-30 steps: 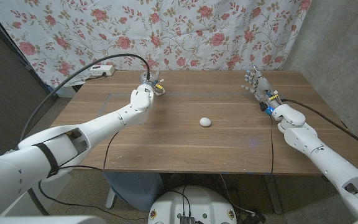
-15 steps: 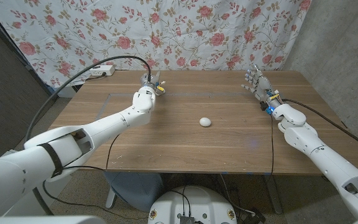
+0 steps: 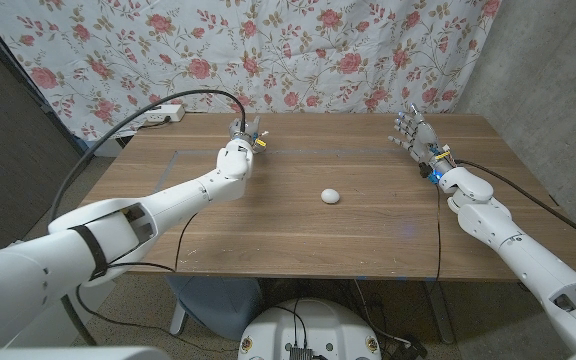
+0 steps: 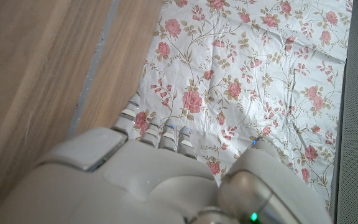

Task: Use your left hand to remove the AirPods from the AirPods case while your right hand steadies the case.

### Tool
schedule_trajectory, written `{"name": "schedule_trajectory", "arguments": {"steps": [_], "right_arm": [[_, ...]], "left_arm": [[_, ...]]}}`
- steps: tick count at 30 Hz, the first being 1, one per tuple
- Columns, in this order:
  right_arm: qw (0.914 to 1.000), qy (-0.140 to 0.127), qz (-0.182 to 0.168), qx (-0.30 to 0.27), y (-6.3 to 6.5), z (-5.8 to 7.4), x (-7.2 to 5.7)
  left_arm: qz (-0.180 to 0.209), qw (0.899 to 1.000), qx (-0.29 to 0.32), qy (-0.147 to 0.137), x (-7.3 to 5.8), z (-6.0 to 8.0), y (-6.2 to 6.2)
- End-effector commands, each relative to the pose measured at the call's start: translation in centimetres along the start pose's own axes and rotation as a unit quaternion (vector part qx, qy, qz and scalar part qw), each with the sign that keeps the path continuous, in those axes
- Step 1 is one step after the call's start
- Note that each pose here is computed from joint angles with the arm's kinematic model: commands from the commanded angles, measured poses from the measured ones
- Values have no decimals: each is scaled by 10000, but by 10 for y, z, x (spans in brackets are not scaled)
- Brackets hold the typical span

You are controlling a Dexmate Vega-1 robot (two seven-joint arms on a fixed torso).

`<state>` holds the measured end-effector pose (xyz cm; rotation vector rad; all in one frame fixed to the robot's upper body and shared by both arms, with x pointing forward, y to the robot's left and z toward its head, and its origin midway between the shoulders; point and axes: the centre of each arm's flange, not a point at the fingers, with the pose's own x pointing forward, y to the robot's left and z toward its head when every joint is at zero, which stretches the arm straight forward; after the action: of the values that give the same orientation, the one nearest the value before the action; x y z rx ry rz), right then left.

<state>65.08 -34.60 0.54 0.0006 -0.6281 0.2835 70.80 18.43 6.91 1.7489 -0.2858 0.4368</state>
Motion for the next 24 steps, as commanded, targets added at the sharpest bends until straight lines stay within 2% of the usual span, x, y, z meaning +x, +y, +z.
{"name": "schedule_trajectory", "arguments": {"steps": [1,16,24], "right_arm": [[10000,34,-18,-6,-3,-1,1],[10000,49,-28,52,-3,-4,4],[9999,57,-50,73,-3,-6,4]], "left_arm": [[-101,9999,19,18,4,3,-5],[-124,9999,-9,71,8,4,-9],[-145,9999,-7,50,9,11,-12]]}}
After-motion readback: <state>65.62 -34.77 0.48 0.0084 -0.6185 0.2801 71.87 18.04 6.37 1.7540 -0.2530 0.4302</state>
